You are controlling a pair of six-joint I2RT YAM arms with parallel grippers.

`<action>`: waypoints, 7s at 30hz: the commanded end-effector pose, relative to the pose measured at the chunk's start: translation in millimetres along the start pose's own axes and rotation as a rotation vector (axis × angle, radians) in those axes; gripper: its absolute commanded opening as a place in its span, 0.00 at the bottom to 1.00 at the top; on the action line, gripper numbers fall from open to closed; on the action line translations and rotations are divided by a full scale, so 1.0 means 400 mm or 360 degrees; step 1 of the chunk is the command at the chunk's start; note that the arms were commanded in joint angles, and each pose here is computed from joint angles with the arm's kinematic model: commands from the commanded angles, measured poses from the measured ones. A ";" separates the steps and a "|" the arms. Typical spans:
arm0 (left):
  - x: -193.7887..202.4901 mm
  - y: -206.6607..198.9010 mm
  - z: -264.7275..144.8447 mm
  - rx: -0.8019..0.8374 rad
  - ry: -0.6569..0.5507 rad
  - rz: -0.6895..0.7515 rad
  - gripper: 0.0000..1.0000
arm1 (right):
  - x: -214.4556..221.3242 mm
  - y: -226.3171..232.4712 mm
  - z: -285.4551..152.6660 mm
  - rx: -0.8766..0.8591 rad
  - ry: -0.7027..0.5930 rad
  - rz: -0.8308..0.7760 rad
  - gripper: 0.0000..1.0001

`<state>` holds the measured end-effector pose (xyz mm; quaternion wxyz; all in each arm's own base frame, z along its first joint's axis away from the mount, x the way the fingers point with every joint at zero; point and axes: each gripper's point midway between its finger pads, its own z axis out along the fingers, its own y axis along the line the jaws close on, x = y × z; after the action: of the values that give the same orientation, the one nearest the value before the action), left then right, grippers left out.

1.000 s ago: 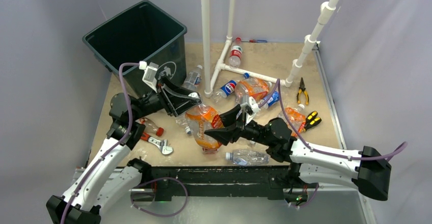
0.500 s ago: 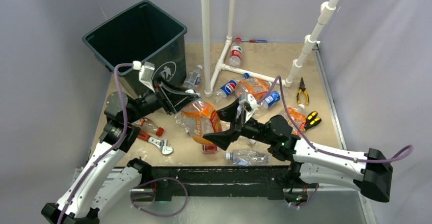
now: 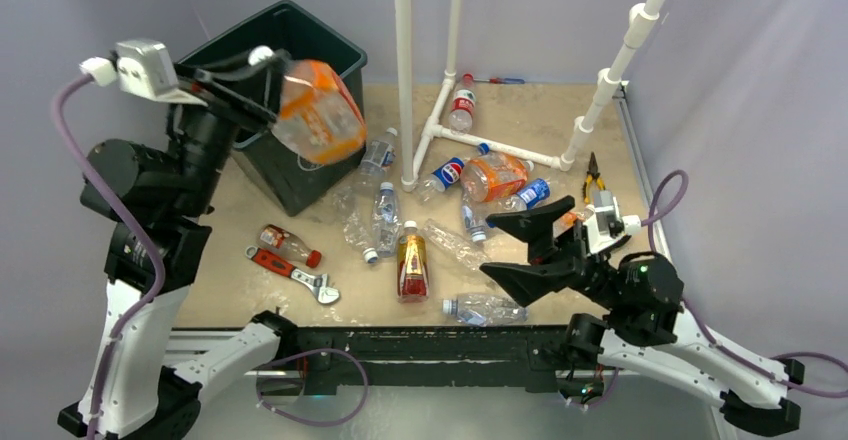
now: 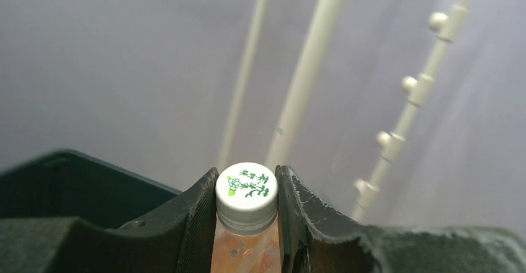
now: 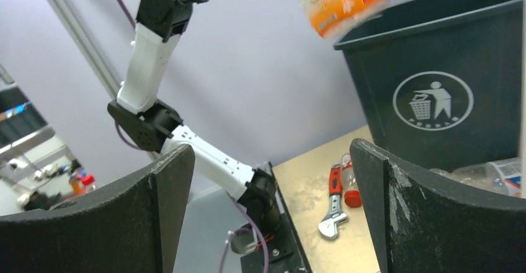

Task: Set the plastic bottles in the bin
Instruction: Pick up the plastic bottle at the center of the board, then place the plastic bottle in the trash bin, then pick up the plastic bottle at the center of the board.

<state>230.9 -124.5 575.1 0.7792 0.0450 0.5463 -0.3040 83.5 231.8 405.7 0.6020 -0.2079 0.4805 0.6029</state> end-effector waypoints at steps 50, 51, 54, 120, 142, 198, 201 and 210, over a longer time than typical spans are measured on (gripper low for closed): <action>0.050 0.384 0.207 -0.1115 -0.0136 0.0186 0.99 | 0.087 -0.269 -0.076 0.0917 0.0116 -0.0060 0.99; 0.061 0.369 0.185 -0.1084 -0.0078 0.0133 0.99 | 0.101 -0.282 -0.073 0.0956 0.0146 -0.0064 0.99; 0.141 0.332 0.100 -0.1007 0.0153 -0.0018 0.99 | 0.155 -0.330 -0.075 0.1112 0.0262 -0.0070 0.99; 0.946 0.214 -0.388 -0.0635 0.1263 -0.0873 0.99 | 0.280 -0.895 -0.441 0.2506 -0.0241 0.0738 0.92; 0.949 0.213 -0.384 -0.0643 0.1277 -0.0887 0.95 | 0.356 -0.996 -0.549 0.2720 -0.0141 0.0719 0.83; 0.406 -0.178 -0.217 0.0985 0.0652 -0.0386 0.98 | 0.317 -0.216 0.023 0.0074 0.1057 0.0034 0.44; 0.431 -0.189 -0.231 0.1063 0.0687 -0.0403 0.96 | 0.328 -0.191 0.025 0.0039 0.1117 0.0009 0.44; 0.437 -0.192 -0.253 0.1085 0.0606 -0.0439 0.95 | 0.283 -0.142 0.042 -0.0034 0.0944 -0.0050 0.42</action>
<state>155.2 -222.4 389.4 0.5332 0.2739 0.5843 -0.5471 117.6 297.0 267.2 0.3828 -0.3970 0.6663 0.5019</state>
